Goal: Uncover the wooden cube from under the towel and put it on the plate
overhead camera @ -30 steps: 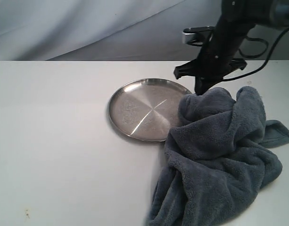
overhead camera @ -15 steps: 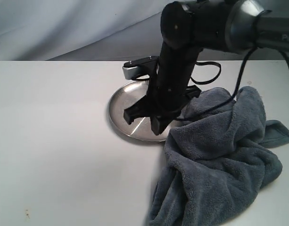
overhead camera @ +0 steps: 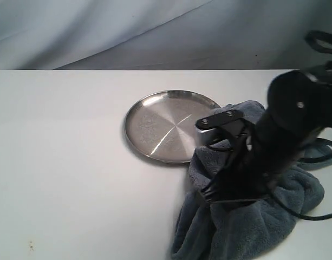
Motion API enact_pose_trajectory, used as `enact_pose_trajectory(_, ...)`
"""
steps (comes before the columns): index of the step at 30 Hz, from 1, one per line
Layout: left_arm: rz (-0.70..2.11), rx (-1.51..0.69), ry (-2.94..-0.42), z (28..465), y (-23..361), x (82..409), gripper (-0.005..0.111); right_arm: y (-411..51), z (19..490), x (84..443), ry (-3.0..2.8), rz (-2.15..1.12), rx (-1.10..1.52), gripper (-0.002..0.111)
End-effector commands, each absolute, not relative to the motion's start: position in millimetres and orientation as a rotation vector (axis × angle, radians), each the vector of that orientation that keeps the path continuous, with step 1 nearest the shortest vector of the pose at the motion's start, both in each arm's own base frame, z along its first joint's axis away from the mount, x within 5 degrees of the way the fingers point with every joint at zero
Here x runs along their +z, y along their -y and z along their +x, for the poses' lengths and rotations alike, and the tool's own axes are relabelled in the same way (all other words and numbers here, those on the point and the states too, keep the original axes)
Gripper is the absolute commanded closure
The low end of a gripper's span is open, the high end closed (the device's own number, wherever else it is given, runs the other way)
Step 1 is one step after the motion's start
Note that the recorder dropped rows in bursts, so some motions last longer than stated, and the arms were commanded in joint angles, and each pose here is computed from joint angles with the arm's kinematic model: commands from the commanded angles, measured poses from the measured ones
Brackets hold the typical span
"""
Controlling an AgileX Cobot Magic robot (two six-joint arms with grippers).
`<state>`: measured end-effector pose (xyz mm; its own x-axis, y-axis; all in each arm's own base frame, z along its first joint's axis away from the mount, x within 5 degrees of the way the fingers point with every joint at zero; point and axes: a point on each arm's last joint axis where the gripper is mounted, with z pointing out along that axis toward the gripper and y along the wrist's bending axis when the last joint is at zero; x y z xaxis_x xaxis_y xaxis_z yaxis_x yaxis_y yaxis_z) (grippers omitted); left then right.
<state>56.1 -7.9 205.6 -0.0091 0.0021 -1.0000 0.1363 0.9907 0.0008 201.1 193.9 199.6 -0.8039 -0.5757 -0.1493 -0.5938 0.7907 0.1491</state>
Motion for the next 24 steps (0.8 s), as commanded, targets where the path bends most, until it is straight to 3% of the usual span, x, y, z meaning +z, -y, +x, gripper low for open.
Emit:
enact_pose_trajectory(1,0.102,-0.108,-1.567,56,8,205,0.107,-148,213,202,-2.884,-0.757,0.265,0.108)
enact_pose_trajectory(12,0.102,-0.108,-1.567,56,8,205,0.107,-47,271,210,-2.798,-0.198,0.203,0.108)
enact_pose_trajectory(24,0.102,-0.108,-1.567,56,8,205,0.107,-57,355,237,-2.796,-0.228,0.240,0.108)
